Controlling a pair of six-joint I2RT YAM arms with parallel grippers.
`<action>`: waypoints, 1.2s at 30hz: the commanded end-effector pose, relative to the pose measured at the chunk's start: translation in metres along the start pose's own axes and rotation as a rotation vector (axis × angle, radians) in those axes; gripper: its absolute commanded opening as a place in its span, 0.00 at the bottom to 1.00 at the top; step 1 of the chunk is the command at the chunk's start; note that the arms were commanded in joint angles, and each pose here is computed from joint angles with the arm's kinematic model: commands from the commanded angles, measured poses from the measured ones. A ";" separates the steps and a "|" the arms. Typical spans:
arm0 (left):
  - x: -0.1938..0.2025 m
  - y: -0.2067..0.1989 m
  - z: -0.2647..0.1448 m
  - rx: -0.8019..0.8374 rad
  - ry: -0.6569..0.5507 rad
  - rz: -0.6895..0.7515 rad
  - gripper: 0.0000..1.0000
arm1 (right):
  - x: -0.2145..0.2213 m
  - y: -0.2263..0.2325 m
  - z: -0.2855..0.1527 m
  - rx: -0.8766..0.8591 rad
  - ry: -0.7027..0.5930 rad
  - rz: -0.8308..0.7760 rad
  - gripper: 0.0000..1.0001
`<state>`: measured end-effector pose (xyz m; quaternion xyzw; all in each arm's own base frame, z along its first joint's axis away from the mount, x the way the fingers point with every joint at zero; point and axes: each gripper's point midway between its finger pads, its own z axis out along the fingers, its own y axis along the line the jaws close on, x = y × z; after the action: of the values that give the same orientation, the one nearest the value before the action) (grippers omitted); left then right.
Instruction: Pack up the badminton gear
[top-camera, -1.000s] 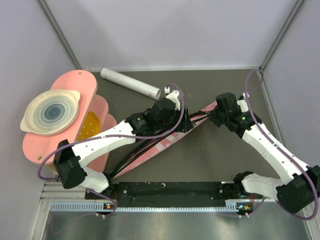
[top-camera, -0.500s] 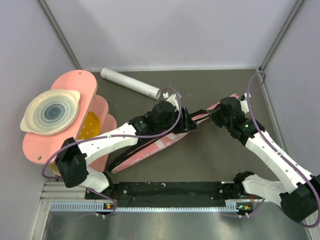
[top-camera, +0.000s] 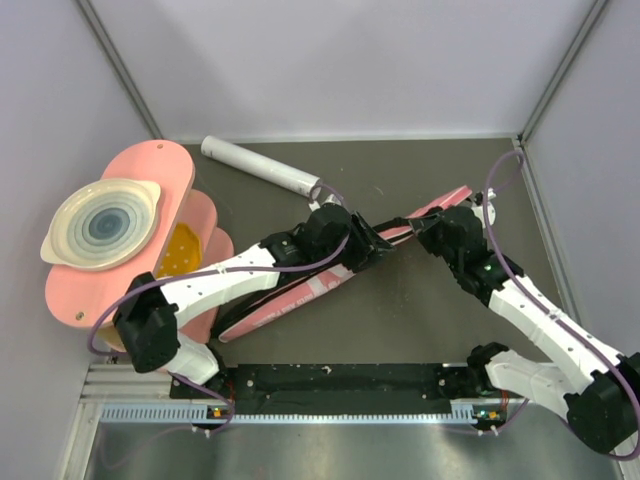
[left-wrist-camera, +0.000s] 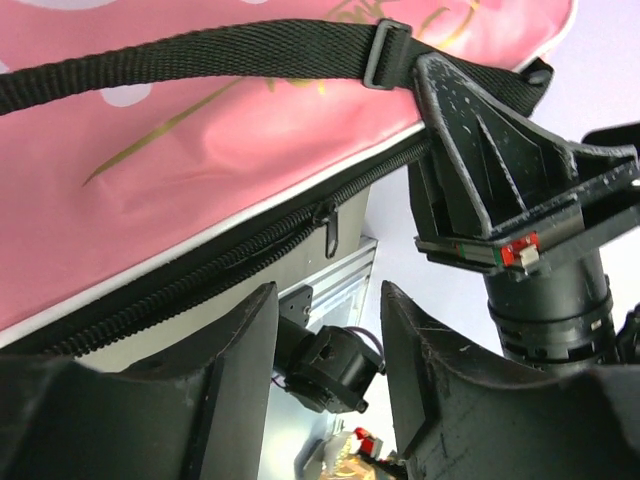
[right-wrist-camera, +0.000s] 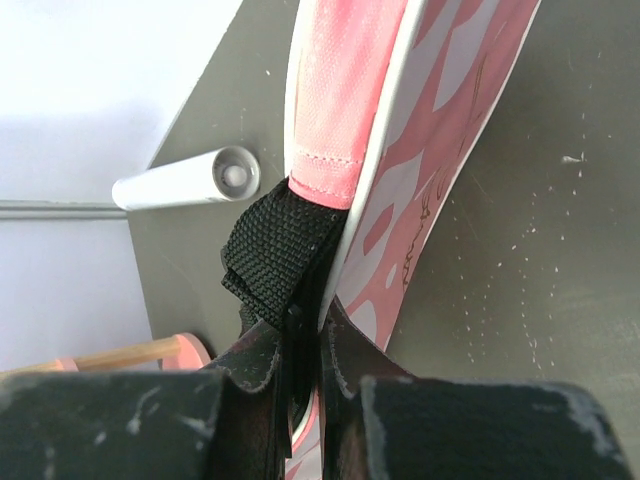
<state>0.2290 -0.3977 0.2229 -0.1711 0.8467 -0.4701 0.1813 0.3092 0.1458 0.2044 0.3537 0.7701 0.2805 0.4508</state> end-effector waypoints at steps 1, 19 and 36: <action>-0.012 -0.017 0.005 0.030 -0.051 -0.135 0.49 | -0.033 0.039 -0.010 -0.151 -0.141 0.023 0.00; -0.022 -0.022 0.025 0.045 -0.091 -0.058 0.36 | -0.032 0.031 -0.012 -0.153 -0.155 -0.033 0.00; -0.026 -0.030 0.032 0.073 -0.091 -0.006 0.25 | -0.032 0.031 -0.016 -0.174 -0.163 -0.068 0.00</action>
<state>0.2548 -0.4216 0.2116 -0.1854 0.8417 -0.4685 0.1942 0.3079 0.1368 0.2097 0.3185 0.7580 0.2727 0.4996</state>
